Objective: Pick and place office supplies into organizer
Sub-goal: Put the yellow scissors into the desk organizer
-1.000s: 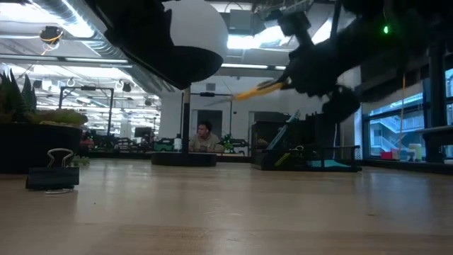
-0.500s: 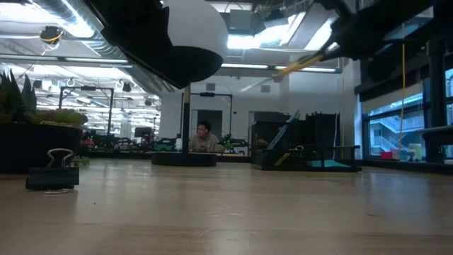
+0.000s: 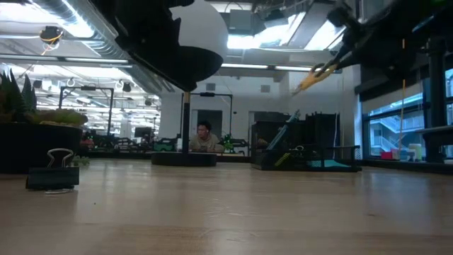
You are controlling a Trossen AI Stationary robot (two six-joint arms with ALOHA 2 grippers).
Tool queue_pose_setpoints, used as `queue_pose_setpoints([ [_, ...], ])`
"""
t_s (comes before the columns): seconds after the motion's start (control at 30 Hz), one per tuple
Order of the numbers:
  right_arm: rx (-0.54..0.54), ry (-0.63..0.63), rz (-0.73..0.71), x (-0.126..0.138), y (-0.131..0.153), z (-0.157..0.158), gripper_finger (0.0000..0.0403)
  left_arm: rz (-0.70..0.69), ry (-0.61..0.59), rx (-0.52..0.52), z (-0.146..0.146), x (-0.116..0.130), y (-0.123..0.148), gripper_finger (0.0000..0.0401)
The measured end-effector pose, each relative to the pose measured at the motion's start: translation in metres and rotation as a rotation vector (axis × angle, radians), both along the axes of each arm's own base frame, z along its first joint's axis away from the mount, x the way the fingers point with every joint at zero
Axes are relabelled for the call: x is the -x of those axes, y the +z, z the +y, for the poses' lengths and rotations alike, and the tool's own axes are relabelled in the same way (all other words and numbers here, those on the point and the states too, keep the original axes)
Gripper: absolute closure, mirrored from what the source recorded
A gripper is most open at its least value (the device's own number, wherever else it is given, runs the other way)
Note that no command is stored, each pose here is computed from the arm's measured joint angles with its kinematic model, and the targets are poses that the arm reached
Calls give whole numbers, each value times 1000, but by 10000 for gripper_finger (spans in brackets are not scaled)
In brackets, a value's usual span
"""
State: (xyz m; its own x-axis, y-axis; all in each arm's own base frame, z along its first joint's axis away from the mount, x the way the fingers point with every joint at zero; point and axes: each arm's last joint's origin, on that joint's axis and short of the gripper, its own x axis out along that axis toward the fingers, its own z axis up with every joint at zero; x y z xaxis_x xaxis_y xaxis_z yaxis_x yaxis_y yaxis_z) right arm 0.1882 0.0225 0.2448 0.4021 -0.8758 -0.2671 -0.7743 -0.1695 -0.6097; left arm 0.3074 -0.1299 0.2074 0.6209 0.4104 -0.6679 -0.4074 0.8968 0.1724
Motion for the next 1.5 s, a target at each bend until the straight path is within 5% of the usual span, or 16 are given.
queue_pose_setpoints([
  [0.57, -31, 58, 241, -6, -3, -20, 353, 1, 13, 0, 4, -2, 0, 287],
  [0.93, -94, 116, 191, -24, -2, -31, 353, -2, 13, 1, 4, -2, 0, 287],
  [1.5, -127, 43, 252, -44, -26, -50, 353, -4, 14, 1, 4, -2, 0, 287],
])
